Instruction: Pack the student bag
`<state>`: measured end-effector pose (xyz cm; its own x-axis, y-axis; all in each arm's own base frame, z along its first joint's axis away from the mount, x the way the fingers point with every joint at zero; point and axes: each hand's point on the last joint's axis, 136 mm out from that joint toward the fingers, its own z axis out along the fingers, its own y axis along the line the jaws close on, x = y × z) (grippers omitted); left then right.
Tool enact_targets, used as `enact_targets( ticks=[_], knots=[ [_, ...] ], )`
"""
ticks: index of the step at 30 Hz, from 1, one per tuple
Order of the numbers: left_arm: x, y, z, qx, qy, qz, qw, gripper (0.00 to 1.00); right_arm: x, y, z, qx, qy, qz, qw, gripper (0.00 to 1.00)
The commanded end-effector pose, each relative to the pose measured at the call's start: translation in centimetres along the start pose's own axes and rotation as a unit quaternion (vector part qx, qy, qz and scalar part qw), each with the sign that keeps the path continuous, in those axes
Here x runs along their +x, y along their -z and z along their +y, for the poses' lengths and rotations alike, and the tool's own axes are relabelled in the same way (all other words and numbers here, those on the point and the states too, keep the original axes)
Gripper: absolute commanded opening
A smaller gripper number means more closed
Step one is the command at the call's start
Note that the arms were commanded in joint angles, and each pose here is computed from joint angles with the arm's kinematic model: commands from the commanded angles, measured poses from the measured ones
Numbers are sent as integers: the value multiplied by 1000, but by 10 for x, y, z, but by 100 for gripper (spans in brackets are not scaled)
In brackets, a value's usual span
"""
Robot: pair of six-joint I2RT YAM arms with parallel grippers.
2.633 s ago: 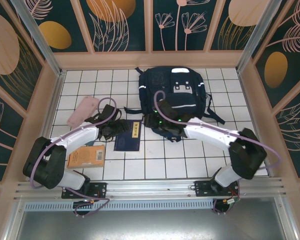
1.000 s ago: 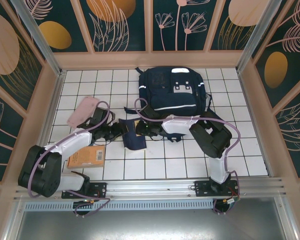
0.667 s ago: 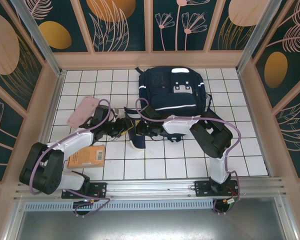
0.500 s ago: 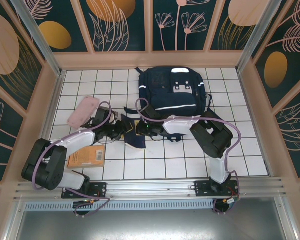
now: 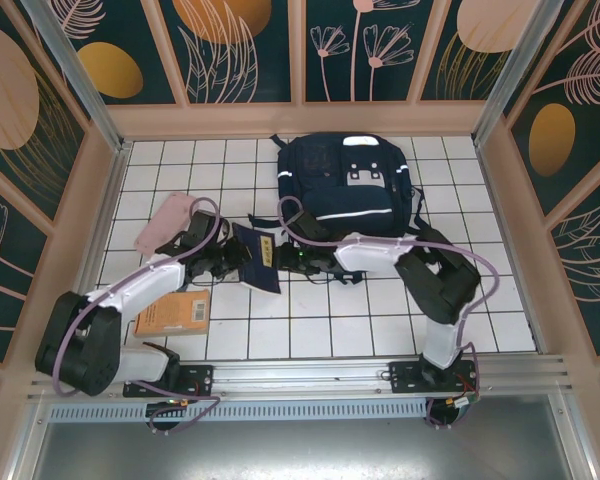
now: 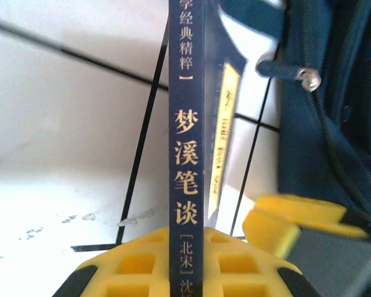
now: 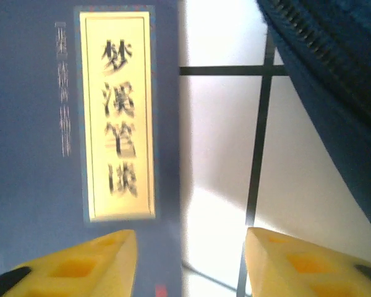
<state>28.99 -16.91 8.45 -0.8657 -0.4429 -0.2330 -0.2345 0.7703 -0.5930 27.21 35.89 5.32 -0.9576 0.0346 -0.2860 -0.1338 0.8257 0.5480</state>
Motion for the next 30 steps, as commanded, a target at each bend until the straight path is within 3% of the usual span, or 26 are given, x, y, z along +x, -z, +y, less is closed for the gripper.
enact_targets(
  ticks=[1, 4, 9, 14, 17, 20, 25, 30],
  knots=[
    [-31, 32, -9, -27, -18, -80, 996, 0, -27, 52, 34, -77, 14, -61, 995, 65],
    [-50, 58, -22, -18, -8, -132, 991, 0, -43, 83, 39, -126, -2, -102, 987, 77],
    [-71, 97, -76, 110, 8, -194, 975, 1, -53, 117, 46, -220, -32, -119, 968, 88],
    [-88, 135, -139, 261, 21, -223, 939, 2, -53, 138, 72, -311, -50, -102, 944, 93],
    [-97, 151, -160, 319, 33, -241, 916, 1, -57, 154, 87, -364, -66, -100, 924, 95],
    [-107, 162, -167, 351, 53, -267, 896, 2, -67, 164, 97, -395, -89, -108, 908, 99],
    [-110, 166, -182, 394, 65, -266, 877, 2, -86, 170, 116, -446, -123, -105, 880, 99],
    [-115, 160, -176, 385, 91, -276, 876, 2, -99, 179, 132, -498, -139, -110, 849, 94]
  ],
)
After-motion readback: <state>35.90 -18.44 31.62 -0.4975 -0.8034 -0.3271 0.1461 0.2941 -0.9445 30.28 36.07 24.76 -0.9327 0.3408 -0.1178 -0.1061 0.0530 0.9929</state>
